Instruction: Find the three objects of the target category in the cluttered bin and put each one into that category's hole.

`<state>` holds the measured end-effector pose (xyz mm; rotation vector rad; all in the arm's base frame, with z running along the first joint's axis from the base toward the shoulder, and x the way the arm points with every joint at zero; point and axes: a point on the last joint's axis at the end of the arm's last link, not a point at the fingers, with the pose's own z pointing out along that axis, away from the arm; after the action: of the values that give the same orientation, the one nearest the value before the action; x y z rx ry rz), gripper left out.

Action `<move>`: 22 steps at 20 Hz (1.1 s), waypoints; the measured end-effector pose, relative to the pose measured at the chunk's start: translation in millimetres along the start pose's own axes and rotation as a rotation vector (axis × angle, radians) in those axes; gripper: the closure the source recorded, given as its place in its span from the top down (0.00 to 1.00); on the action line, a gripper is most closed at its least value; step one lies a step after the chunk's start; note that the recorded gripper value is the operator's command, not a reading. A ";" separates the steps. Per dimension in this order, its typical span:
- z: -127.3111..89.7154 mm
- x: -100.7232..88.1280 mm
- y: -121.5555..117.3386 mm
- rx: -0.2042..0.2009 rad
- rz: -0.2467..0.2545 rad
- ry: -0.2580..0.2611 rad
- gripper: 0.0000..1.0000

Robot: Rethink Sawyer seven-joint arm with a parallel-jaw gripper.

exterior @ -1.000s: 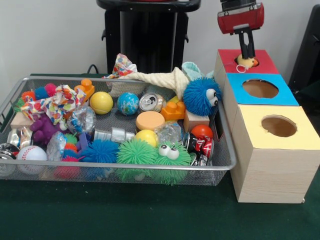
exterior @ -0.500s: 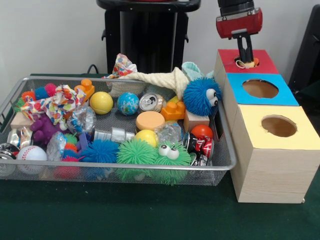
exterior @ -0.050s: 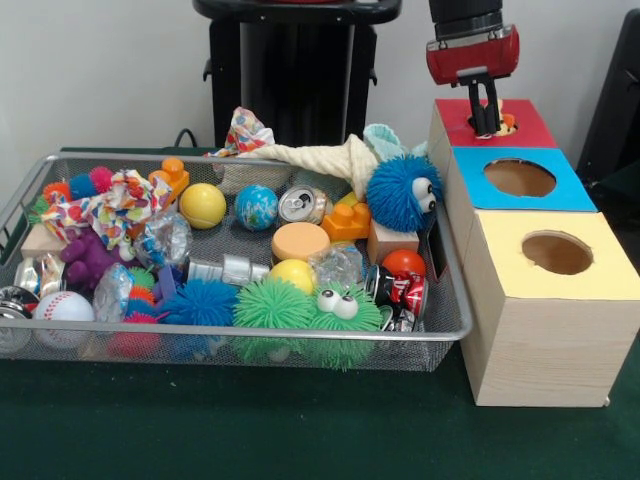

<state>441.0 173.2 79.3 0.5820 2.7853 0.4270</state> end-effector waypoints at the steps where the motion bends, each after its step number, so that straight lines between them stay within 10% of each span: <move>1: 0.1 -0.3 -0.1 0.000 0.001 0.000 0.00; 22: 1.2 -5.3 2.2 0.009 -0.044 0.011 0.00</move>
<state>446.8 173.2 80.1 0.5207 2.8063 0.4100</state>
